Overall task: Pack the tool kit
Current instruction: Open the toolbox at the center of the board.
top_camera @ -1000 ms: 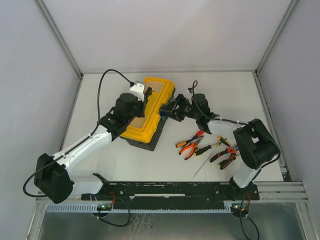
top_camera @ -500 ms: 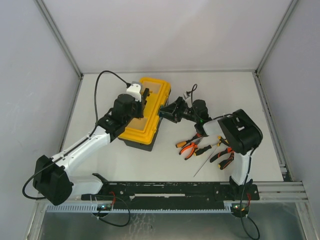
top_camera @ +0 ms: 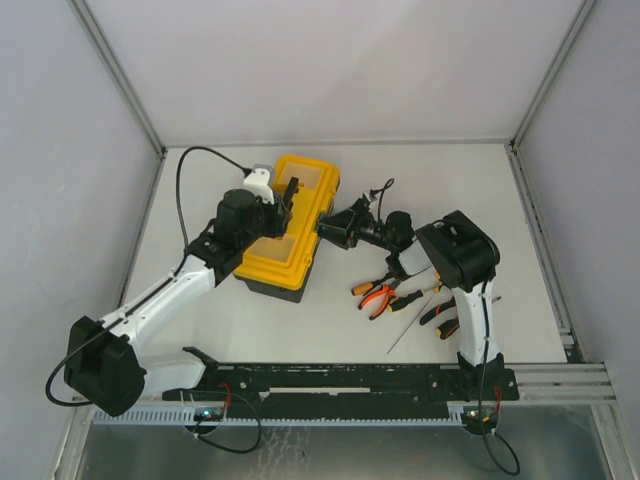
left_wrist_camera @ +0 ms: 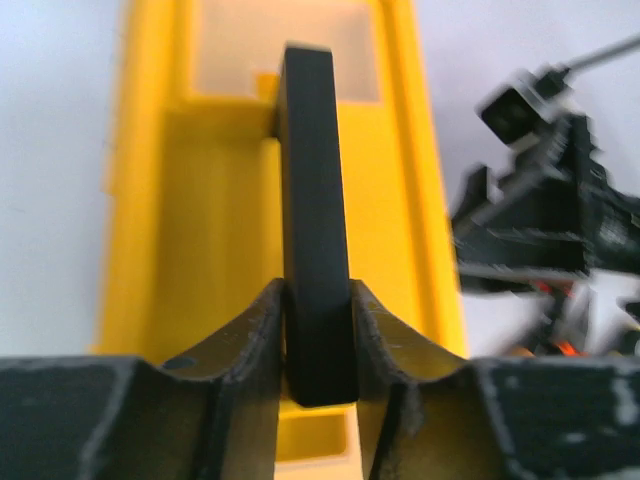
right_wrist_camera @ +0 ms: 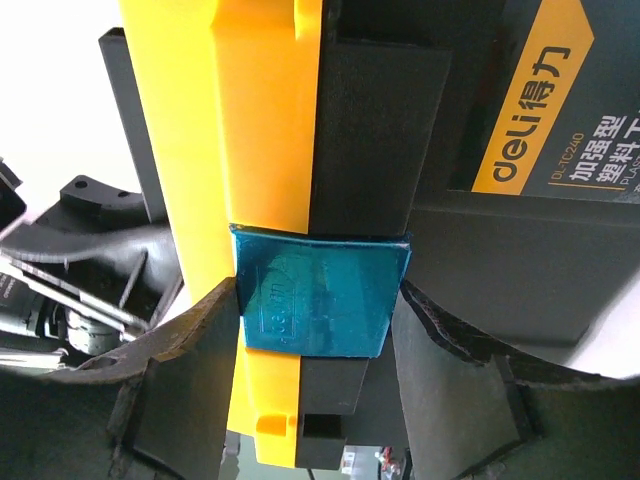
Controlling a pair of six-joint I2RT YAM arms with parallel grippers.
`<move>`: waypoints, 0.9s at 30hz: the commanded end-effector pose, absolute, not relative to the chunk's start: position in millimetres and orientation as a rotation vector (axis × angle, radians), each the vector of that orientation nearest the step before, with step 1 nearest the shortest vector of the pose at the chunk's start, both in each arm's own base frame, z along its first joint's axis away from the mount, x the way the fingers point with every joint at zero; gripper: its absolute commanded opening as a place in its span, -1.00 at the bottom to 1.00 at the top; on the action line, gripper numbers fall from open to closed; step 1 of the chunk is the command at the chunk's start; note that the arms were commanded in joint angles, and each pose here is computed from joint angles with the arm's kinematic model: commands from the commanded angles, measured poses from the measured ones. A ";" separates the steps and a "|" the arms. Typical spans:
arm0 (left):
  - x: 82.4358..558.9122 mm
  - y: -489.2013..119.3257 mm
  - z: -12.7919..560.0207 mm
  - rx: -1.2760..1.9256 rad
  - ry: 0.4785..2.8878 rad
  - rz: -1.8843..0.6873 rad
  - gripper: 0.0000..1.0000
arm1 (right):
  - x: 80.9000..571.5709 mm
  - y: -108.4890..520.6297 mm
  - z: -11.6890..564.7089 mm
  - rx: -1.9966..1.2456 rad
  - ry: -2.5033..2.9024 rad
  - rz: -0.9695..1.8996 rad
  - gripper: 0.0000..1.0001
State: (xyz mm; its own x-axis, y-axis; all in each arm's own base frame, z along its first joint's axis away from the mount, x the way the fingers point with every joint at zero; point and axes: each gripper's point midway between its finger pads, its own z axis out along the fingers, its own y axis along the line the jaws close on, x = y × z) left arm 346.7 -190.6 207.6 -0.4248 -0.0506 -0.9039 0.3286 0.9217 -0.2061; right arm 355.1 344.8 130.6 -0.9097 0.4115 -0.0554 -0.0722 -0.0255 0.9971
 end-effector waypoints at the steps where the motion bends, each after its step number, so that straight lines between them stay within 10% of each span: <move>1: 289.2 -214.4 150.6 0.336 2.216 -0.595 -0.13 | 352.4 360.2 172.1 0.218 1.751 2.102 -0.30; 18: 307.2 -185.6 202.3 0.216 2.066 -0.532 1.00 | 352.9 360.3 166.8 0.209 1.763 2.096 -0.18; 27: 326.6 -124.8 245.3 -0.020 1.946 -0.444 0.99 | 351.9 358.5 167.0 0.206 1.766 2.095 -0.12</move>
State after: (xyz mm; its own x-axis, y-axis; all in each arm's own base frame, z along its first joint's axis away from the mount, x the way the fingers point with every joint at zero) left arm 316.0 -154.5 218.6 -0.4865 -0.1175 -0.8657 0.2848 0.9155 -0.2843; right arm 356.7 352.4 131.2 -0.9141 0.4023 -0.0499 -0.0754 -0.0478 0.9960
